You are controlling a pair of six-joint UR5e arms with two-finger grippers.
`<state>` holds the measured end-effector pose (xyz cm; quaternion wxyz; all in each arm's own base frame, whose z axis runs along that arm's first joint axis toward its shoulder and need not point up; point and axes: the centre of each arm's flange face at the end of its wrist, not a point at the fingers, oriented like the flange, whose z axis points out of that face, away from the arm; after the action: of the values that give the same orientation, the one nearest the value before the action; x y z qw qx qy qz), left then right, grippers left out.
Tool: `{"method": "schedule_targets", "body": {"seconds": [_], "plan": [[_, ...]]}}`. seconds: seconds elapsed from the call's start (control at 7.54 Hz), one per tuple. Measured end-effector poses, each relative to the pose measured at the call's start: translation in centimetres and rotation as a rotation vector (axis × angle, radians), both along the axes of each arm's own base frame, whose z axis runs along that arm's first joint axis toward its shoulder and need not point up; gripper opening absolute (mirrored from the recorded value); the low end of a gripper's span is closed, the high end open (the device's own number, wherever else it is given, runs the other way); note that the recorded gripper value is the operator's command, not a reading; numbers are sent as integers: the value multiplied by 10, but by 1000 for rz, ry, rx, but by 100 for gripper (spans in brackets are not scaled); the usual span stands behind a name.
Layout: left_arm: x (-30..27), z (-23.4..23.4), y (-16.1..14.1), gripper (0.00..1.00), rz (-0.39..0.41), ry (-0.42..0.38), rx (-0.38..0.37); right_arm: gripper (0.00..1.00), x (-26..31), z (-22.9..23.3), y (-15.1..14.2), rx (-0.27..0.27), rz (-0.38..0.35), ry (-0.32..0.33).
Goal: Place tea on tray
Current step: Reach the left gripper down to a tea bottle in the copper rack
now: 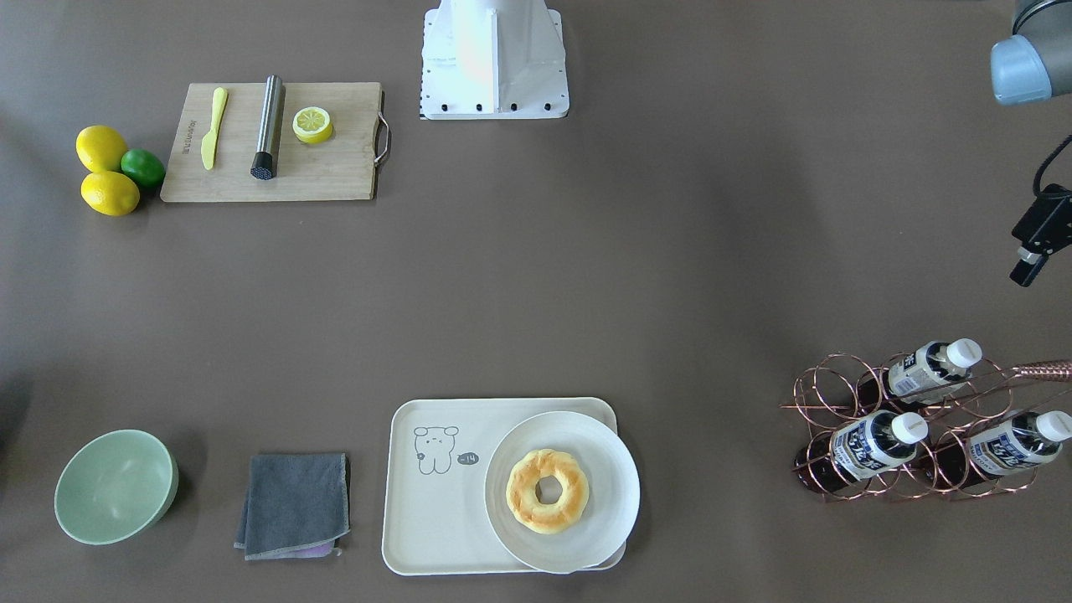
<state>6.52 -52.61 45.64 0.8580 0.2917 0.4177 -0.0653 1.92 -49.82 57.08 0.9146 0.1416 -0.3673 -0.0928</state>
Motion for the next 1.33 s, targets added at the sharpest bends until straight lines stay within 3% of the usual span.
{"method": "schedule_targets", "body": {"seconds": [0.27, 0.66, 1.06, 1.33], "plan": [[28, -17, 3, 97, -67, -21, 27, 100, -11, -13, -2, -16, 42, -24], [74, -15, 4, 92, -139, -85, 61, 100, -18, -14, 1, -10, 46, -33], [112, 9, 2, 81, -135, -2, 93, 100, -18, -11, 3, -9, 46, -33], [117, 6, -2, 80, -130, 14, 110, 100, -17, -11, 3, -9, 47, -32]]}}
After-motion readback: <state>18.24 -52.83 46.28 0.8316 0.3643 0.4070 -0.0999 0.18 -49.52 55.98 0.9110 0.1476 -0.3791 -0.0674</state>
